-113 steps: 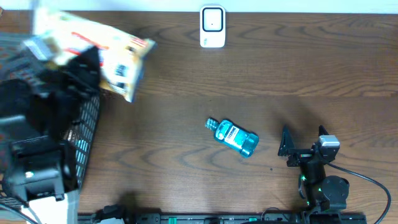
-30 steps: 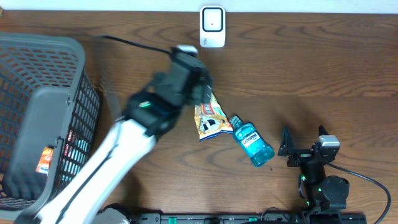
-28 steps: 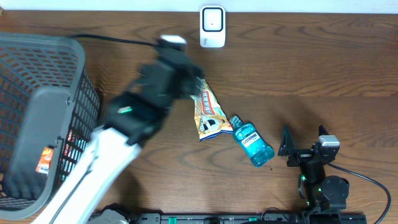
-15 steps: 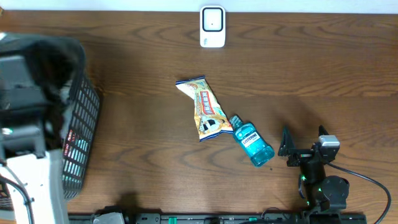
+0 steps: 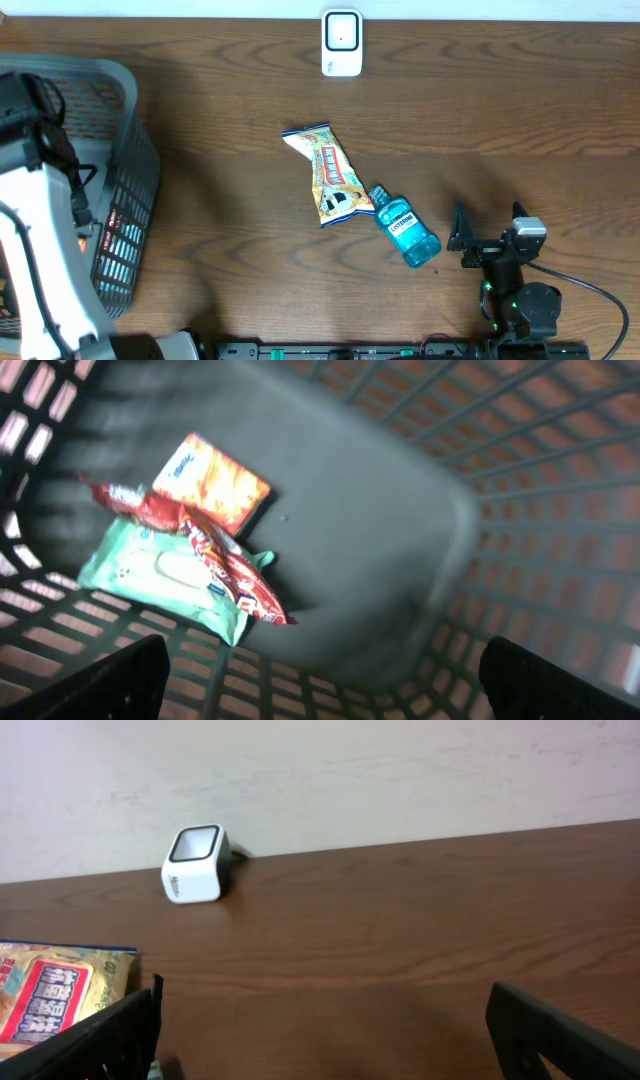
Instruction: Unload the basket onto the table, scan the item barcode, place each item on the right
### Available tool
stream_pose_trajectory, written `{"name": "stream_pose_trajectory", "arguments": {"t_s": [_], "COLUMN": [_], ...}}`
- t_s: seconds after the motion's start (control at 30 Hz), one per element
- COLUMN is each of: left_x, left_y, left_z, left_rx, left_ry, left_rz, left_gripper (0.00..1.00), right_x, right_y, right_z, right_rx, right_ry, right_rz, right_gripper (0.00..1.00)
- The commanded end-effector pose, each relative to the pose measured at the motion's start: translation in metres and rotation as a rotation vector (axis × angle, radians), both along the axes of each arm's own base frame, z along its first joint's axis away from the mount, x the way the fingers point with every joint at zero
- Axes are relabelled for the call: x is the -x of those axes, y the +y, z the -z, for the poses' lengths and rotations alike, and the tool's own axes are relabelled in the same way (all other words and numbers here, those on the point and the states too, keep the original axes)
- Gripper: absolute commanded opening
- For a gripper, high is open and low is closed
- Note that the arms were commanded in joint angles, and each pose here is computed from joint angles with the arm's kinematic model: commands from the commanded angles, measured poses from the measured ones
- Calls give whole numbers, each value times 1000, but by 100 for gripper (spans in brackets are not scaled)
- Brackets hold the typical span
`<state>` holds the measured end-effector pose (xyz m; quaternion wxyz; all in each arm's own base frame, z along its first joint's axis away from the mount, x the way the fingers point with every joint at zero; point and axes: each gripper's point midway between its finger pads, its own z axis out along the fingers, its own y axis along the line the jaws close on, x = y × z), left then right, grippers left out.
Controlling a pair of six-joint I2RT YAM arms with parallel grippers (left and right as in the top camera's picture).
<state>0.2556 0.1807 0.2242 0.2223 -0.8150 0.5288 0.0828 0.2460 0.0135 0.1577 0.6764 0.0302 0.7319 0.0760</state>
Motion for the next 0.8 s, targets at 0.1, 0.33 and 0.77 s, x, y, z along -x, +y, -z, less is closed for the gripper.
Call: {"name": "stream_pose_trajectory", "arguments": {"t_s": [0.1, 0.33, 0.77], "left_x": [5, 17, 35], "left_y": [3, 5, 1], "left_z": [44, 70, 113], "left_rx": [85, 166, 294], "left_ry": [112, 224, 297], "left_rz": [-149, -185, -231], "left_gripper": [99, 99, 99], "right_x": [0, 0, 0], "right_y": [-1, -1, -1], "right_z": [1, 1, 1], "right_rx": [-6, -6, -6], "right_ry": [0, 0, 0], "right_rz": [6, 6, 6], "right_gripper": [99, 99, 99]}}
